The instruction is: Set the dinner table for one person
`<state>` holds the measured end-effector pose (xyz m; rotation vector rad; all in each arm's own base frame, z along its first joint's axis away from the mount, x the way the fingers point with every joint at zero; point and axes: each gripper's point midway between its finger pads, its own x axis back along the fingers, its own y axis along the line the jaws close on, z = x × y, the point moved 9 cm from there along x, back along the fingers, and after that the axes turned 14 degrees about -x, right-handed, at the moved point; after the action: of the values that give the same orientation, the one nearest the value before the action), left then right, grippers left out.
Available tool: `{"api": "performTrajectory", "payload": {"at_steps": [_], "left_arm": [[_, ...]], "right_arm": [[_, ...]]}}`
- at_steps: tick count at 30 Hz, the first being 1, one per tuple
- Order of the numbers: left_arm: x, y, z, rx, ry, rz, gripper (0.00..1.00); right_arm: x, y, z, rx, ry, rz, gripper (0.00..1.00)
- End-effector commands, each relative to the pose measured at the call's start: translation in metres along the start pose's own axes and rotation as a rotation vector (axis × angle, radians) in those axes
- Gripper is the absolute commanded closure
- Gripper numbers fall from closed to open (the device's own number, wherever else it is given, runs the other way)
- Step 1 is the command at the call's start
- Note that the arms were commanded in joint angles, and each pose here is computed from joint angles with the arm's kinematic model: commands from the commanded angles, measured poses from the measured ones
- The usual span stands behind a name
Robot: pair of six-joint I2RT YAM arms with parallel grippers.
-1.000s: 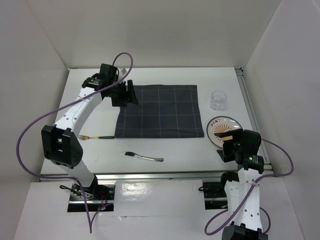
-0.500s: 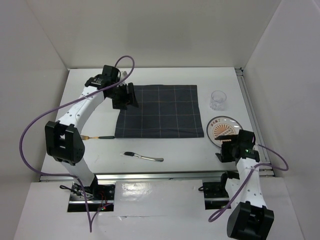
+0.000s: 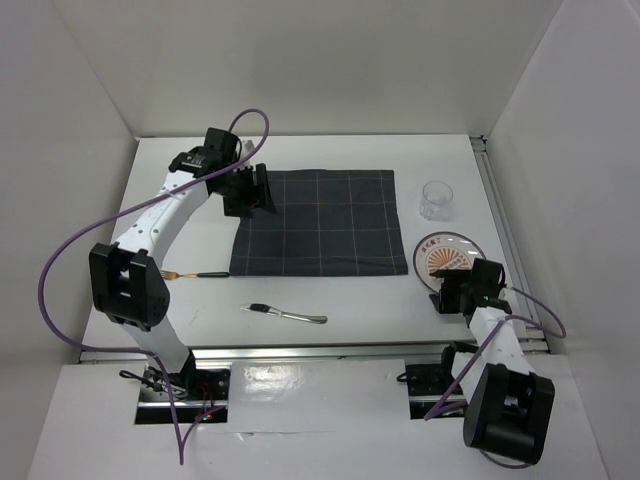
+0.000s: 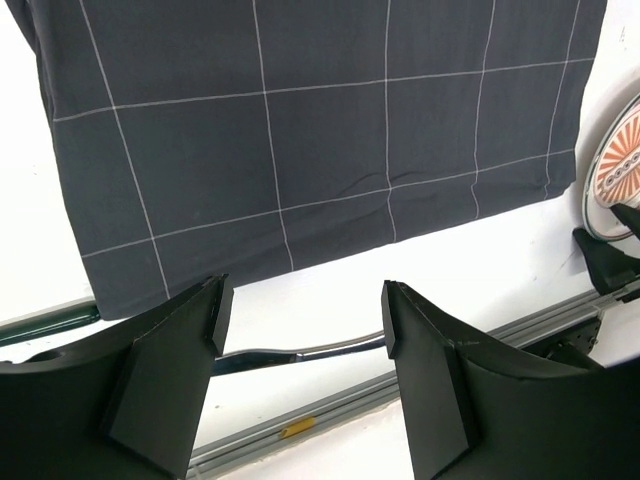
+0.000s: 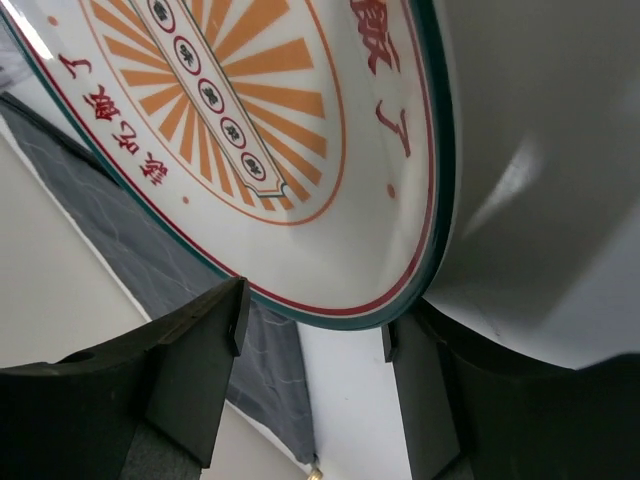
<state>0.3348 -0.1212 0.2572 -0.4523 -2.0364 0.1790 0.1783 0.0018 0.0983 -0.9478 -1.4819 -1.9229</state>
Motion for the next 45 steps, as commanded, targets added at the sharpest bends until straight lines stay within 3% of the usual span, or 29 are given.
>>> {"api": "performTrajectory", "payload": {"at_steps": [1,7,10,11,15,28,33,37,38,45], "left_arm": [[0.008,-0.003,-0.008,-0.031,-0.033,-0.005,0.22],[0.012,-0.003,-0.005,-0.030,-0.032,-0.014,0.22],[0.010,-0.001,-0.003,-0.028,-0.025,-0.025,0.22],[0.010,-0.001,-0.002,-0.028,-0.025,-0.025,0.22],[0.014,-0.002,-0.001,-0.028,-0.025,-0.025,0.22],[0.013,-0.006,0.000,-0.044,-0.020,-0.002,0.22],[0.021,-0.010,-0.007,-0.051,-0.043,0.001,0.22],[0.025,-0.006,-0.009,0.004,-0.048,-0.087,0.22],[0.030,-0.006,-0.009,0.016,-0.067,-0.105,0.22],[0.041,0.000,-0.003,0.095,-0.110,-0.142,0.23]], "right_arm": [[-0.010,0.011,-0.005,-0.008,-0.043,-0.074,0.34],[-0.016,0.008,-0.010,0.011,-0.089,-0.056,0.49],[-0.013,0.003,-0.013,0.008,-0.123,-0.043,0.73],[-0.012,0.001,-0.014,0.007,-0.133,-0.037,0.85],[0.005,0.011,-0.014,0.019,-0.176,-0.061,1.00],[0.101,0.030,0.001,0.129,-0.202,-0.171,1.00],[0.131,0.033,0.020,0.287,-0.028,-0.221,1.00],[0.162,0.049,0.032,0.437,0.056,-0.351,1.00],[0.164,0.055,0.039,0.491,0.132,-0.408,1.00],[0.143,0.099,0.054,0.634,0.373,-0.505,1.00]]}}
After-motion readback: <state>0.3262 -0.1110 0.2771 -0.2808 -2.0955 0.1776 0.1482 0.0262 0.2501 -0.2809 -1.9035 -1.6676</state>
